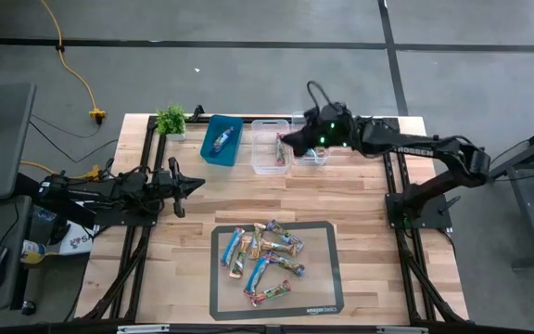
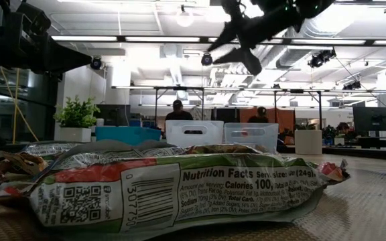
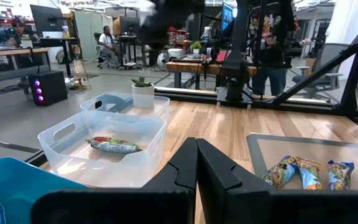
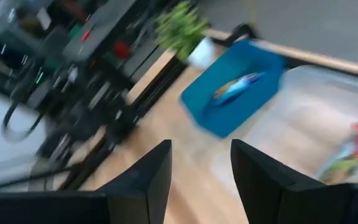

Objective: Pick and place Granola Bars by type
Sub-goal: Put the top blue granola bar into the blue bin

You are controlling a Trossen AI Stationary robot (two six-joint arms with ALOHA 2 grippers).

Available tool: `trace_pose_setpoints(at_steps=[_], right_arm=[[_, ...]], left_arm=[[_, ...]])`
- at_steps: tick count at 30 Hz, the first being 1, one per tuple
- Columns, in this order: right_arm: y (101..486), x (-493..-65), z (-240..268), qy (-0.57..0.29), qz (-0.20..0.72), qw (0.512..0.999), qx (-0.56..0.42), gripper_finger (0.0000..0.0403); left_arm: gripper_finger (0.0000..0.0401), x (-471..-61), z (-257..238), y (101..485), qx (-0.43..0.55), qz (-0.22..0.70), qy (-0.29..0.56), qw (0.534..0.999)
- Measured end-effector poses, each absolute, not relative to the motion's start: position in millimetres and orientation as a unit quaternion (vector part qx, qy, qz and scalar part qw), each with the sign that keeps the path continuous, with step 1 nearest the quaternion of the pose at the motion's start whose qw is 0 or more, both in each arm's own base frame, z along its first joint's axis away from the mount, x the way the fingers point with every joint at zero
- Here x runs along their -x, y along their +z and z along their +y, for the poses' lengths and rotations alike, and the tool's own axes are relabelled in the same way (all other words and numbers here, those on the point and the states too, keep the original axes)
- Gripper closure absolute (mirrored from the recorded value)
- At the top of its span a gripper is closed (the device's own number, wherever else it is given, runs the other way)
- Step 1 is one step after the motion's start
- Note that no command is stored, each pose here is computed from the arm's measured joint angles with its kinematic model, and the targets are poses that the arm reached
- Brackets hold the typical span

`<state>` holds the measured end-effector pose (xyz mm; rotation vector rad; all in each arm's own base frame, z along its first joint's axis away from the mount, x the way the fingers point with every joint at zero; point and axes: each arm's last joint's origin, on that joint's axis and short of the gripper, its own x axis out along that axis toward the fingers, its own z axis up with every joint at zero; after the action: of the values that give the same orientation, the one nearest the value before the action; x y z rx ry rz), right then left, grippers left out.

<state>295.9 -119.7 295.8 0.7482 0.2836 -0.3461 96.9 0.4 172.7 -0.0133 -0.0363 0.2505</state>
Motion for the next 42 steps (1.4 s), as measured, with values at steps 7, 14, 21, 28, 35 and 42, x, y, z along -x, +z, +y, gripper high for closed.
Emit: trace_pose_setpoints(at_steps=[7, 14, 21, 28, 35, 42], right_arm=[[291, -312, -58, -0.115, 0.196, 0.937, -0.267, 0.0253], [272, -306, -4, -0.123, 0.307, 0.920, -0.211, 0.0254], [256, -296, 36, -0.144, 0.378, 0.890, -0.212, 0.0254], [231, -307, 69, -0.104, 0.414, 0.881, -0.202, 0.0254], [195, -322, 90, -0.108, 0.444, 0.860, -0.225, 0.0254], [169, -332, 95, -0.111, 0.459, 0.851, -0.229, 0.0253]], left_arm=[[0.0401, -97, 0, 173, 0.007, -0.018, 0.125, 0.992], [0.0401, -97, 0, 173, 0.007, -0.018, 0.125, 0.992], [0.0401, -97, 0, 173, 0.007, -0.018, 0.125, 0.992], [0.0401, -97, 0, 173, 0.007, -0.018, 0.125, 0.992], [0.0401, -97, 0, 173, 0.007, -0.018, 0.125, 0.992], [0.0401, -97, 0, 173, 0.007, -0.019, 0.125, 0.992]])
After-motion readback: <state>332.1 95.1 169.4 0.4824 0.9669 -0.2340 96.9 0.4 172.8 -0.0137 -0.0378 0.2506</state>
